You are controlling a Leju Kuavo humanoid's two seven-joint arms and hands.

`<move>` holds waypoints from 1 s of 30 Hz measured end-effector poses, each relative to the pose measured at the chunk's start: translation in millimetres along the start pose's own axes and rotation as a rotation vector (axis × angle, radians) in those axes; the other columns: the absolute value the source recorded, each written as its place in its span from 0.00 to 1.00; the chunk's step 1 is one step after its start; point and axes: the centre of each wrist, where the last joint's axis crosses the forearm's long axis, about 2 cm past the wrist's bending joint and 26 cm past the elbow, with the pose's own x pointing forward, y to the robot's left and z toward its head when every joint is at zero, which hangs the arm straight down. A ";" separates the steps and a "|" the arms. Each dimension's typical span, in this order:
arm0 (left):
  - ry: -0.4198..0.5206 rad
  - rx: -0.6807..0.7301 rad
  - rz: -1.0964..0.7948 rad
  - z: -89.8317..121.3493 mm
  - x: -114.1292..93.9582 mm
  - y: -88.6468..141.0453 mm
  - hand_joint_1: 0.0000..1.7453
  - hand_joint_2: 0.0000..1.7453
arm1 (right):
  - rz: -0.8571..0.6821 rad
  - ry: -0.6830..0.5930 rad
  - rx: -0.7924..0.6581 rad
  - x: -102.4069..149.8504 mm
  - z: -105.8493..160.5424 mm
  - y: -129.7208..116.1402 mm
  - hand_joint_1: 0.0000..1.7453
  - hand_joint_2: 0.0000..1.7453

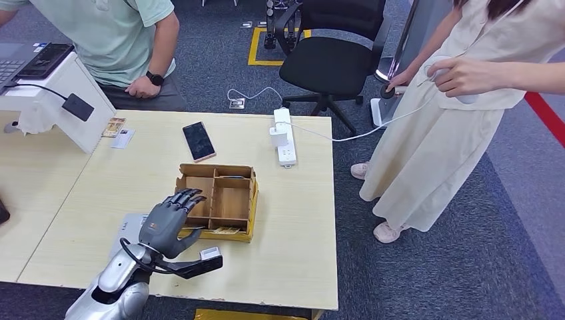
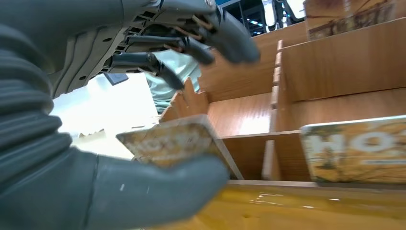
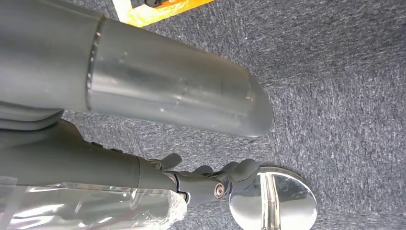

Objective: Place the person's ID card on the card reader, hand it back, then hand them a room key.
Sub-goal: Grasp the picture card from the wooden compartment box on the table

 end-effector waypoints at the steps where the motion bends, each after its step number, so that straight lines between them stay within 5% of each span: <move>1: 0.001 -0.002 0.000 0.7 -0.9 -0.1 0.98 1.00 | 0.000 0.000 -0.001 -0.1 0.0 0.0 0.00 0.00; 10: 0.009 -0.022 0.013 8.1 -3.5 -4.3 0.99 1.00 | -0.006 0.002 -0.003 -0.4 0.2 -0.1 0.00 0.00; 19: -0.002 -0.007 0.044 14.6 -1.4 -5.7 0.73 1.00 | -0.009 0.004 -0.005 -1.1 0.4 -0.2 0.00 0.00; 23: -0.009 0.001 0.046 15.8 0.0 -4.8 0.98 1.00 | -0.008 0.004 -0.010 -1.3 0.4 -0.5 0.00 0.00; 30: -0.025 0.022 0.040 15.1 -0.2 -2.5 1.00 1.00 | 0.005 0.009 -0.026 -4.2 -1.0 -4.1 0.00 0.00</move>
